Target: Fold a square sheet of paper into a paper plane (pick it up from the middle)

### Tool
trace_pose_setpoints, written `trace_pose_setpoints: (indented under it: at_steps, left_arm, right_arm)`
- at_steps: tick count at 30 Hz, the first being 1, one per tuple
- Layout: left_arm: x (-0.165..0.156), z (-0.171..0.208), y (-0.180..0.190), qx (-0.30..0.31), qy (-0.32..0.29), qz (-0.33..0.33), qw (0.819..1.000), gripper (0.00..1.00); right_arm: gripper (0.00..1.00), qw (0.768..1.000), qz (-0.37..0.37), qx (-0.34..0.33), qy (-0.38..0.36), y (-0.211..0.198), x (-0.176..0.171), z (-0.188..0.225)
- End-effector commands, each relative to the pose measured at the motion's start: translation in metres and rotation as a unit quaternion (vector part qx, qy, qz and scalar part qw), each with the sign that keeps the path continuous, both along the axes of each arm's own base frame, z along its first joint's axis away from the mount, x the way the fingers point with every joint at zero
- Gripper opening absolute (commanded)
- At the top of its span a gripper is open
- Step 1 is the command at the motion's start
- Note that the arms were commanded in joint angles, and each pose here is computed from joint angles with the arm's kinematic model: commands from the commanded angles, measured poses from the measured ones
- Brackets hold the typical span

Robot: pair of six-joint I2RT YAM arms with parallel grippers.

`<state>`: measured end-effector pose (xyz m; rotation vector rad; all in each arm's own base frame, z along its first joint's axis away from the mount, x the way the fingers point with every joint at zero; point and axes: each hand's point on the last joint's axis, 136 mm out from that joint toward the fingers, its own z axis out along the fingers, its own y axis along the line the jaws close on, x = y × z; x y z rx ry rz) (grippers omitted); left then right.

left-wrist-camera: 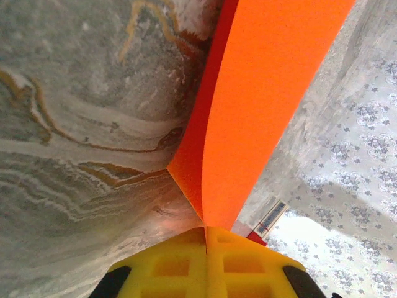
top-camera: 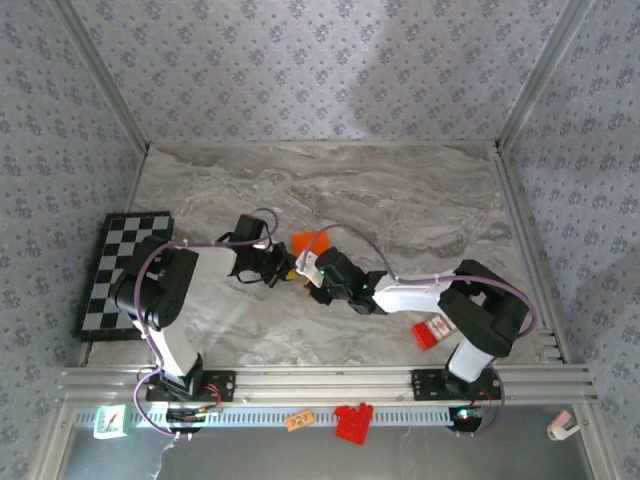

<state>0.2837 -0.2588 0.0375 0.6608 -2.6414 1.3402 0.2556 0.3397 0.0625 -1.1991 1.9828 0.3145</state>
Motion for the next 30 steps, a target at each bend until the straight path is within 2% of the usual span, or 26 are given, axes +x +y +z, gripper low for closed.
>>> trace_pose_setpoints:
  at_steps: [1,5,10,12,18,30]
  left_arm:
    - [0.004,0.015,-0.002,-0.002,-0.012,0.003,1.0,0.07]
    - [0.009,0.02,0.015,0.021,-0.024,0.014,0.999,0.2]
    - [0.016,0.033,0.043,0.055,-0.052,0.031,0.997,0.36]
    - [0.021,0.041,0.045,0.057,-0.068,0.031,0.996,0.39]
    - [0.034,0.058,0.028,0.044,-0.102,0.004,0.994,0.4]
    - [0.043,0.02,-0.002,0.1,-0.094,-0.073,0.988,0.27]
  right_arm:
    - [0.17,1.0,0.003,0.002,0.004,0.001,-0.002,-0.002]
    - [0.11,1.0,0.016,0.01,0.019,0.003,-0.009,-0.002]
    - [0.1,0.998,0.031,0.027,0.041,0.004,-0.017,-0.001]
    - [0.1,0.997,0.036,0.036,0.053,0.005,-0.02,-0.001]
    - [0.09,0.992,0.051,0.065,0.094,0.008,-0.029,-0.001]
    - [0.09,0.974,0.027,0.135,0.179,0.015,-0.034,0.005]
